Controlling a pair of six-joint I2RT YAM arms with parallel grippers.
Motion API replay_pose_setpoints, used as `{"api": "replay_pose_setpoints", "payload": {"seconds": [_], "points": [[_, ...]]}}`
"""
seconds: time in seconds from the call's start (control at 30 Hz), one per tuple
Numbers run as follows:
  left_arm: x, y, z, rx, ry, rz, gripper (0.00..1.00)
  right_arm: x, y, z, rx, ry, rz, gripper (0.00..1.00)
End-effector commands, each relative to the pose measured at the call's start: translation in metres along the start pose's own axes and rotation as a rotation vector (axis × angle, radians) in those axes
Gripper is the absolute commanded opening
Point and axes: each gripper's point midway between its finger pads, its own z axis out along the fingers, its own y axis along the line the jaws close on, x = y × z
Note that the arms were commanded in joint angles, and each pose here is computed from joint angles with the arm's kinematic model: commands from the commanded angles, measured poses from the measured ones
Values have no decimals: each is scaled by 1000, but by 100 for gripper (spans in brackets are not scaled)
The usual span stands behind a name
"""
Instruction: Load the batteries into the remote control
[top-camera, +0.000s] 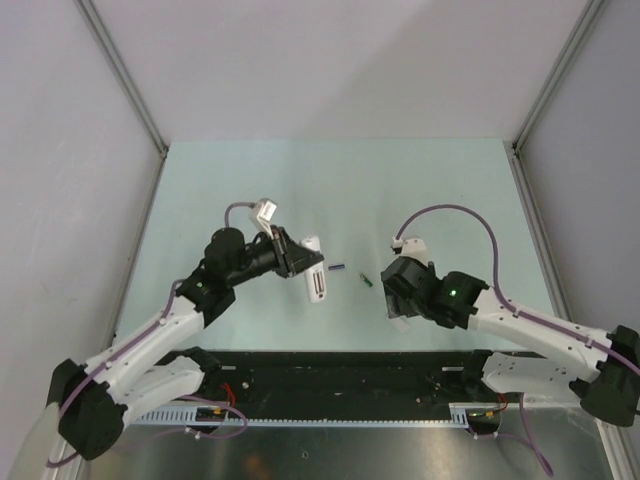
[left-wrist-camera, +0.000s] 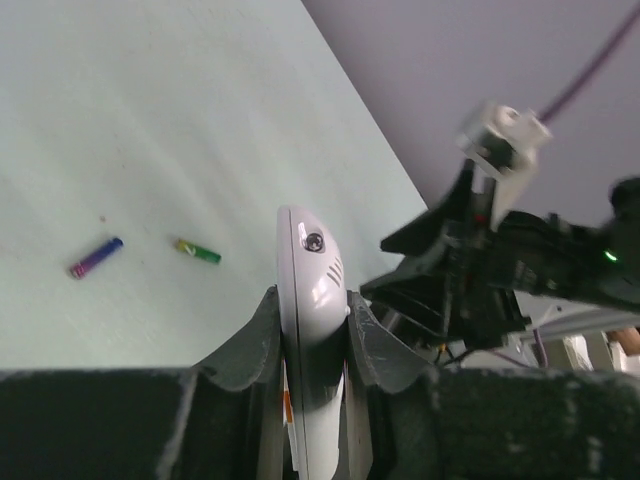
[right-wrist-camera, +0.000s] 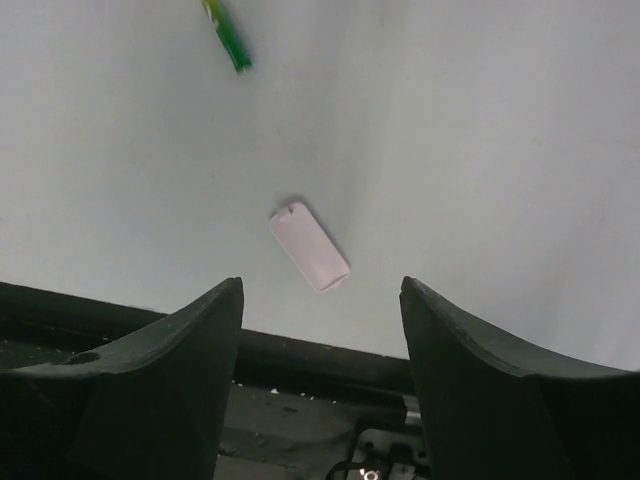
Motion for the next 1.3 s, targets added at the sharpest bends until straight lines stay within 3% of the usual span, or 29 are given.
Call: {"api": "replay_pose_setpoints", "payload": {"seconds": [0.0, 0.2, 0.57, 1.27], "points": [[21, -12, -20, 82, 26, -37, 0, 19, 15, 17, -29, 83, 72, 66], [41, -5, -38, 79, 12, -76, 0, 37, 34, 38, -46, 76, 46, 56], [58, 2, -52, 62, 26, -60, 0, 59, 43, 70, 19, 126, -49, 52], [61, 10, -50, 31, 31, -70, 0, 80, 24, 92, -21, 209, 72, 44]]}}
